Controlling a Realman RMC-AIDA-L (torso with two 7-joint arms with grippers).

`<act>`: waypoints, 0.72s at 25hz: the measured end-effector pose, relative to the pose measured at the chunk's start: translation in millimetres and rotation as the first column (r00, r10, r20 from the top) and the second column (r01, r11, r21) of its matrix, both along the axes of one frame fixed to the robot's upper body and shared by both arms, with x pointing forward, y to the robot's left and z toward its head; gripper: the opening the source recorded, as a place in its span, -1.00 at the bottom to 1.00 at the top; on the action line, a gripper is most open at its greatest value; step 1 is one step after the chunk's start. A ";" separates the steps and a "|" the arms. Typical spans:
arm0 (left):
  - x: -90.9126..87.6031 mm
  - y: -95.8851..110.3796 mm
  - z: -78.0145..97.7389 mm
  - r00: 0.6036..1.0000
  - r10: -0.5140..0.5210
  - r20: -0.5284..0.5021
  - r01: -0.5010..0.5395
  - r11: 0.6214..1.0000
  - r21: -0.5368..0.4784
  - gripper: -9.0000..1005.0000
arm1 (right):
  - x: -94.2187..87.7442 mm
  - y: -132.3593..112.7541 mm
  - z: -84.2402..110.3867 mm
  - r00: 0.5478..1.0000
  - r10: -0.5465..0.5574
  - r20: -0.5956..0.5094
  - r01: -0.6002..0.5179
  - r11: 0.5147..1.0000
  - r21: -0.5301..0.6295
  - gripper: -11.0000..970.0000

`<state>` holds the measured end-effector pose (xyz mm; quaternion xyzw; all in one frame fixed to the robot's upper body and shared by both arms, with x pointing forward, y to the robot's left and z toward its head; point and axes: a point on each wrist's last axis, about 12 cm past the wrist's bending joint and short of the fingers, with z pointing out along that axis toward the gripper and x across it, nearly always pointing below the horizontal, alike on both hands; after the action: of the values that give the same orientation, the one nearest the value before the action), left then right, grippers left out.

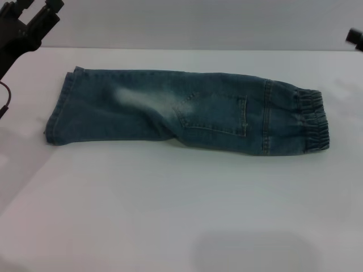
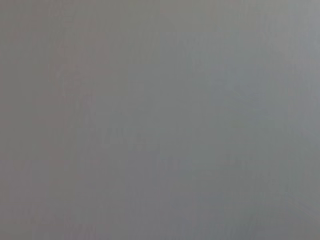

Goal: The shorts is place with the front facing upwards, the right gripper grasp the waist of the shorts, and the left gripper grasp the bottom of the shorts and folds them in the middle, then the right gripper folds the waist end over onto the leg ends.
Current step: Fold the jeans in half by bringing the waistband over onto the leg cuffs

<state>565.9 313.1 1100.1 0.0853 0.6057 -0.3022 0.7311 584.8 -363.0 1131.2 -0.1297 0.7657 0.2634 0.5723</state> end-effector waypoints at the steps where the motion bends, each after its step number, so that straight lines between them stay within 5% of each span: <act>1: 0.4 -0.6 -0.7 1.000 0.001 -0.005 -0.001 1.000 0.000 0.60 | 2.2 1.0 4.9 0.998 0.035 -0.057 -0.036 0.999 -0.014 0.19; 10: 0.3 -3.6 -6.4 1.000 0.005 -0.029 -0.005 1.000 0.000 0.60 | 31.2 20.0 47.3 0.866 0.147 -0.478 -0.268 0.943 -0.197 0.19; 14: -0.7 -4.3 -8.2 0.999 0.005 -0.035 -0.005 1.000 -0.005 0.60 | 38.4 36.1 40.1 0.797 0.119 -0.593 -0.353 0.888 -0.295 0.19; 18: -3.4 -4.7 -11.7 0.999 0.006 -0.048 -0.007 1.000 -0.013 0.60 | 39.7 51.6 28.4 0.773 0.122 -0.622 -0.396 0.859 -0.324 0.19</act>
<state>562.5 308.4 1088.3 0.0715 0.6214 -0.3057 0.7179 624.4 -311.4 1159.7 -0.2750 0.9157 0.1899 0.2232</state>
